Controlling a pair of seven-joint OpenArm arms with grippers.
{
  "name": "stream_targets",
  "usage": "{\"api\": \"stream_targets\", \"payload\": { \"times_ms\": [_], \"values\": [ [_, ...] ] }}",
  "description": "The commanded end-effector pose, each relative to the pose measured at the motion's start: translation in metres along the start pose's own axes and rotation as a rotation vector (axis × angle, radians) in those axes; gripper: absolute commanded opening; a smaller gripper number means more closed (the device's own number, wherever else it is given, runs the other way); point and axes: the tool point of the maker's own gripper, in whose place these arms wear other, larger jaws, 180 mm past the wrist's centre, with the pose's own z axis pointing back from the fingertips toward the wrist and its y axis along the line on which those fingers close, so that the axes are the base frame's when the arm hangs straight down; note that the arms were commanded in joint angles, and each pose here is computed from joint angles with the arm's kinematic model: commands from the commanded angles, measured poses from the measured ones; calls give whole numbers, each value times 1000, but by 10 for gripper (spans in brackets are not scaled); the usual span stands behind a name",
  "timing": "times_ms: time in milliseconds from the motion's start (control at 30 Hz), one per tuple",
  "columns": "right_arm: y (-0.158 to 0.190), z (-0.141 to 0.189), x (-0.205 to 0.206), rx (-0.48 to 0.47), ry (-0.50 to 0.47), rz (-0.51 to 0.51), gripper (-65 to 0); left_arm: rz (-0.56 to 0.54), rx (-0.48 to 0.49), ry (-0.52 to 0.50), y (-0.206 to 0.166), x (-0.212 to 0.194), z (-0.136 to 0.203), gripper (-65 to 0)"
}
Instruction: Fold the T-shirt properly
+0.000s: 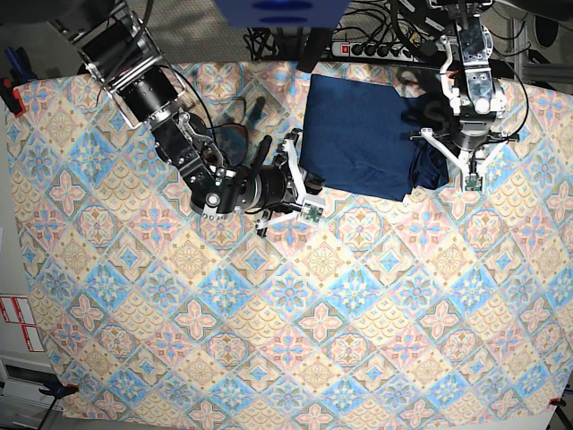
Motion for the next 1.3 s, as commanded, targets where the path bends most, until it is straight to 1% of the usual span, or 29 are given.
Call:
{"api": "stream_targets", "payload": {
  "times_ms": [0,133,200,267,400,500,567,667,833,967,1033,1100,1200,1267],
  "values": [
    [-1,4,16,0,-54,10,-612,4,20,-42,8,13,3,-650],
    [4,1,16,12,-52,12,-612,6,42,-75,18,21,4,-650],
    [16,-4,15,41,-39,38,-612,-4,39,-58,17,12,6,-650],
    [28,-9,16,72,-25,71,-612,-10,28,-74,14,12,15,-650],
    [52,-19,23,139,-8,159,-612,-26,-9,-87,-5,2,42,-650],
    [70,-27,42,180,-30,217,-612,-66,-57,-48,-22,-17,48,-650],
    [78,-31,55,195,-50,235,-612,-78,-72,-20,-27,-30,50,-650],
    [79,-37,73,198,-74,241,-612,-89,-98,12,-36,-44,54,-650],
    [71,-50,89,200,-68,231,-612,-99,-123,32,-45,-53,57,-650],
    [68,-62,91,218,-92,183,-612,-91,-128,34,-48,-54,58,-650],
    [62,-70,76,218,-71,146,-612,-78,-131,36,-51,-55,58,-650],
    [53,-77,56,200,-25,134,-612,-80,-131,36,-50,-55,58,-650],
    [47,-89,33,177,44,156,-612,-80,-131,36,-50,-55,58,-650],
    [33,-90,19,138,85,158,-612,-80,-131,36,-50,-55,58,-650]
  ]
}}
